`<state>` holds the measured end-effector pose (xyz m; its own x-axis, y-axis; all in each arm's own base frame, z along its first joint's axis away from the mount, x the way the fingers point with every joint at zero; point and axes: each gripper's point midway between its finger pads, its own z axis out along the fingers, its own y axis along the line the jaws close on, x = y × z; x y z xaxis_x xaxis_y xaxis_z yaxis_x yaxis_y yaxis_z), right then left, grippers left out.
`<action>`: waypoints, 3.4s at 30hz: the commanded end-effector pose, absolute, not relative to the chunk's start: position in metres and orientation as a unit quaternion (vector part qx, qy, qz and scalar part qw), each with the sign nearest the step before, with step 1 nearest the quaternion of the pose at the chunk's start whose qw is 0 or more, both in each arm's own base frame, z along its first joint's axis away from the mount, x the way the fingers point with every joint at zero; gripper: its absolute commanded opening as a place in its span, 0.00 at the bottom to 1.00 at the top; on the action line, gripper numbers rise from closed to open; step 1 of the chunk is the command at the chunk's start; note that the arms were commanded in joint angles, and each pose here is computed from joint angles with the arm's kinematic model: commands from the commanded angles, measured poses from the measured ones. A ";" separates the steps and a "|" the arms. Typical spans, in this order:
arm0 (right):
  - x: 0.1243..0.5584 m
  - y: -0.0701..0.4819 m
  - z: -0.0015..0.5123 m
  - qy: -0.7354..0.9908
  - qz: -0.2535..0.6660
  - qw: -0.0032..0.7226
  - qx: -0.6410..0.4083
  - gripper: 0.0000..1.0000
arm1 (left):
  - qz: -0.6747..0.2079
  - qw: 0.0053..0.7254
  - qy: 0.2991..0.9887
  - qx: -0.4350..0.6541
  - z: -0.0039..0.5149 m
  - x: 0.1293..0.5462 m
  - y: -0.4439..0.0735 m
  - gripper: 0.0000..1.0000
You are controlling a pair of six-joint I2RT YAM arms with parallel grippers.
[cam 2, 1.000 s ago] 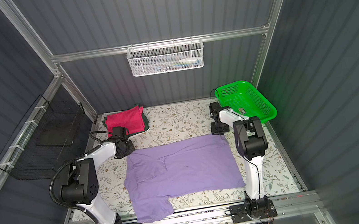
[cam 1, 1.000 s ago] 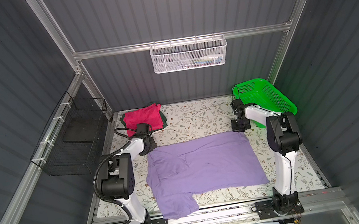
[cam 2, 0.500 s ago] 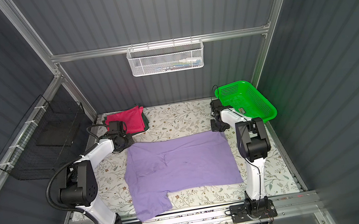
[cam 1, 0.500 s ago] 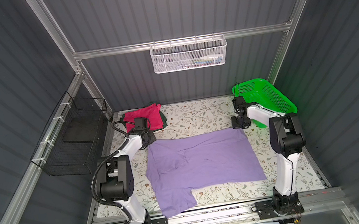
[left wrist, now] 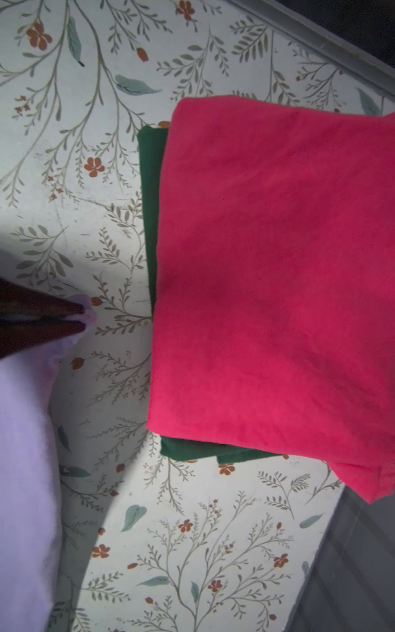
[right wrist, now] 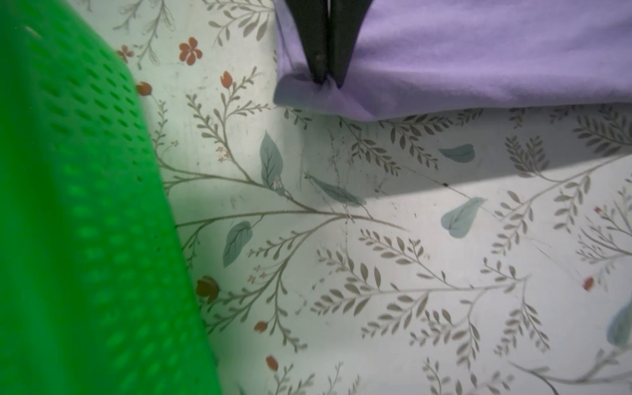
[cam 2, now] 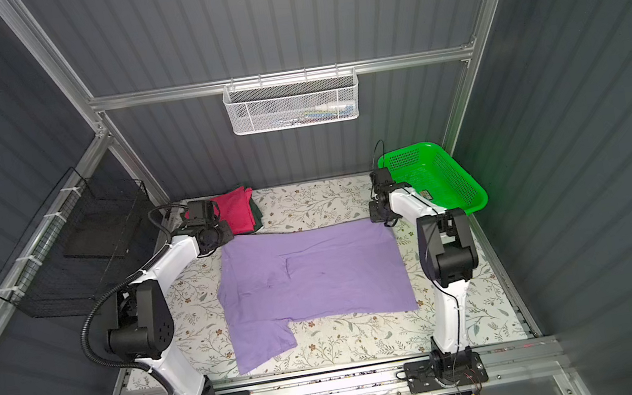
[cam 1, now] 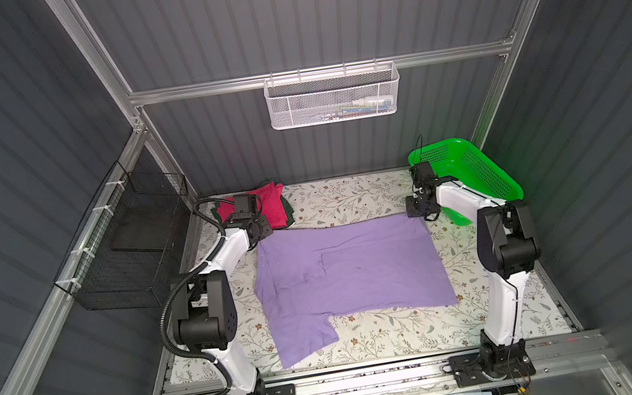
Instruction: Fold and stack the t-shirts
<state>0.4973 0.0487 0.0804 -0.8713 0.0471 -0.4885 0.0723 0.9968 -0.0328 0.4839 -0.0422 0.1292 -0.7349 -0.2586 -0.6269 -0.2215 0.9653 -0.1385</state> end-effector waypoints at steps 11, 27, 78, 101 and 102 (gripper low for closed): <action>0.560 0.045 0.107 0.952 -0.031 0.302 0.036 0.39 | -0.005 0.367 0.920 -0.136 0.123 0.546 -0.036 0.36; 0.325 0.051 0.075 0.978 0.020 0.168 0.123 0.78 | -0.037 0.210 0.963 -0.163 0.071 0.318 -0.057 0.48; 0.242 0.013 0.012 0.969 0.017 0.065 0.238 0.54 | -0.020 0.007 0.991 -0.128 0.018 0.139 -0.099 0.00; 0.257 0.011 0.002 0.962 0.043 0.059 0.262 0.13 | -0.054 0.009 0.992 -0.116 0.009 0.146 -0.113 0.00; 0.258 0.011 0.002 0.962 0.043 0.060 0.262 0.07 | -0.057 0.015 0.992 -0.114 0.012 0.149 -0.115 0.00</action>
<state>0.2676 0.0115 0.0137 -0.8517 0.5049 -0.1400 0.4877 0.8616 0.1403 0.1446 -0.1084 0.0168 -0.9685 -0.2489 -0.0078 -0.2474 0.9653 -0.0840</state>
